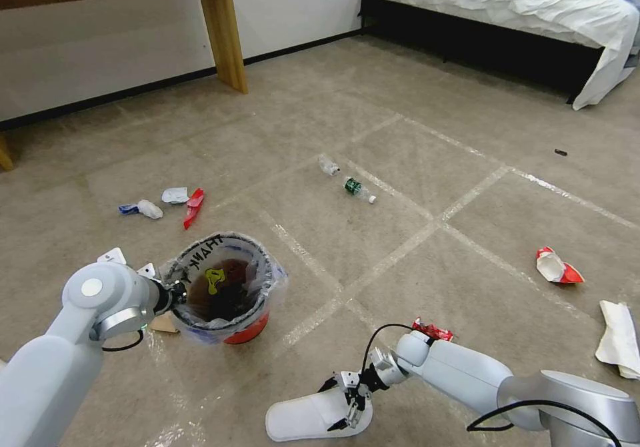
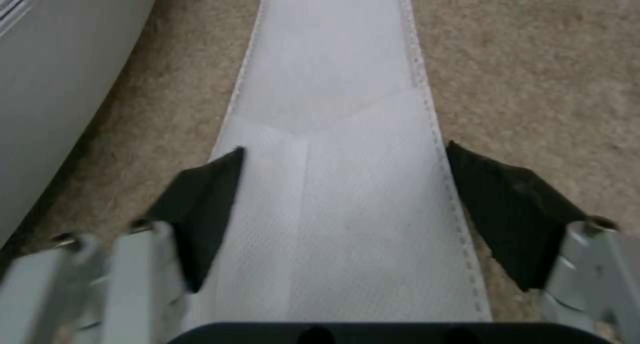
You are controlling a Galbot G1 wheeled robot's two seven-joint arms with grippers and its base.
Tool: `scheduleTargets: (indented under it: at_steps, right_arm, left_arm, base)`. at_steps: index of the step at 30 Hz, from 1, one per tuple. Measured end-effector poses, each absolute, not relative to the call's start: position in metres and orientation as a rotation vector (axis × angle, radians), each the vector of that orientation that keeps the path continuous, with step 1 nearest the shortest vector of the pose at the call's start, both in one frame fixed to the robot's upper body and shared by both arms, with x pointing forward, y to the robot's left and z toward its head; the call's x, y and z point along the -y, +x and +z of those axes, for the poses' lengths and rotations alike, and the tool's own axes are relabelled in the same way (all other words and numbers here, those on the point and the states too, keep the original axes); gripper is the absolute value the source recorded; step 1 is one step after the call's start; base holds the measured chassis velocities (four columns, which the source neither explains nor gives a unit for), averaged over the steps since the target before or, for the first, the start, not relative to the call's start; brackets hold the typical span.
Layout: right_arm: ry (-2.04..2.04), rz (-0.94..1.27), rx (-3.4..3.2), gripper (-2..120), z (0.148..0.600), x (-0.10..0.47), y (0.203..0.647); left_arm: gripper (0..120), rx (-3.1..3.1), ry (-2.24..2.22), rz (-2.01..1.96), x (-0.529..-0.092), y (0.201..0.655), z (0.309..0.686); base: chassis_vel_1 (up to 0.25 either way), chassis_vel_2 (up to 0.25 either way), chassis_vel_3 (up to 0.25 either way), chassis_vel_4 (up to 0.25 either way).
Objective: Pick up the trash bin and place the garbage on the floor into it.
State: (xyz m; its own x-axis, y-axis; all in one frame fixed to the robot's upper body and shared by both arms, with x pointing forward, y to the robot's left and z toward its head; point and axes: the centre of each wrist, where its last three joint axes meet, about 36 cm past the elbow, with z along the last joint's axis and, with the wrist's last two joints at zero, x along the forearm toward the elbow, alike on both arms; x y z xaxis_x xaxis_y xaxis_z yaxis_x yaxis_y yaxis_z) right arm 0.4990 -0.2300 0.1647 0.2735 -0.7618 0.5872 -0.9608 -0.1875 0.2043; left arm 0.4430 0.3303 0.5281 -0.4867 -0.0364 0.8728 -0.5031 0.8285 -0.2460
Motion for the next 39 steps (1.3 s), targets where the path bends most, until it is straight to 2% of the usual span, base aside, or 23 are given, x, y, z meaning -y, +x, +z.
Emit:
scheduleTargets:
  at_steps: [1,3,4,6,7,9,10,11,13,15,16,18,19,21,34,39]
  right_arm:
    - [2.013,0.486,1.545,76,0.165,0.23,0.499]
    - [2.006,0.49,1.554,66,0.166,0.231,0.501]
    - [2.006,0.49,1.554,66,0.166,0.231,0.501]
    - [2.0,0.493,1.561,54,0.166,0.232,0.502]
    - [2.0,0.493,1.561,54,0.166,0.232,0.502]
    - [1.998,0.493,1.563,42,0.166,0.232,0.503]
    - [1.998,0.493,1.563,42,0.166,0.232,0.503]
    - [1.998,0.493,1.565,36,0.166,0.232,0.503]
    - [1.997,0.493,1.565,34,0.166,0.232,0.503]
    - [1.998,0.493,1.567,22,0.167,0.232,0.503]
    - [1.998,0.493,1.567,22,0.167,0.232,0.503]
    - [2.0,0.494,1.565,13,0.169,0.233,0.505]
    - [2.001,0.495,1.569,3,0.172,0.234,0.508]
    - [1.999,0.493,1.577,0,0.175,0.236,0.512]
    - [1.992,0.485,1.671,0,0.196,0.238,0.533]
    - [1.948,0.524,1.811,0,0.238,0.26,0.559]
  left_arm:
    - [0,2.018,0.398,0.593,-0.33,0.443,0.528]
    - [0,2.022,0.399,0.59,-0.33,0.443,0.528]
    - [0,2.022,0.399,0.59,-0.33,0.443,0.528]
    - [0,2.029,0.4,0.585,-0.329,0.444,0.529]
    - [0,2.029,0.4,0.585,-0.329,0.444,0.529]
    - [0,2.034,0.401,0.583,-0.327,0.444,0.529]
    - [0,2.034,0.401,0.583,-0.327,0.444,0.529]
    - [0,2.035,0.401,0.582,-0.327,0.445,0.529]
    - [0,2.036,0.401,0.582,-0.327,0.445,0.529]
    - [0,2.037,0.402,0.579,-0.326,0.445,0.528]
    - [0,2.037,0.402,0.579,-0.326,0.445,0.528]
    - [0,2.04,0.405,0.577,-0.325,0.445,0.527]
    - [0,2.042,0.405,0.576,-0.323,0.445,0.527]
    - [0,2.045,0.404,0.576,-0.321,0.446,0.526]
    - [0,2.048,0.408,0.567,-0.32,0.45,0.525]
    - [0,2.039,0.41,0.574,-0.32,0.451,0.522]
  base:
    - [0.0,0.0,0.0,0.0]
    - [0.0,0.0,0.0,0.0]
    - [0.0,0.0,0.0,0.0]
    - [0.0,0.0,0.0,0.0]
    - [0.0,0.0,0.0,0.0]
    - [0.0,0.0,0.0,0.0]
    - [0.0,0.0,0.0,0.0]
    - [0.0,0.0,0.0,0.0]
    - [0.0,0.0,0.0,0.0]
    - [0.0,0.0,0.0,0.0]
    - [0.0,0.0,0.0,0.0]
    - [0.0,0.0,0.0,0.0]
    - [0.0,0.0,0.0,0.0]
    - [0.0,0.0,0.0,0.0]
    - [0.0,0.0,0.0,0.0]
    - [0.0,0.0,0.0,0.0]
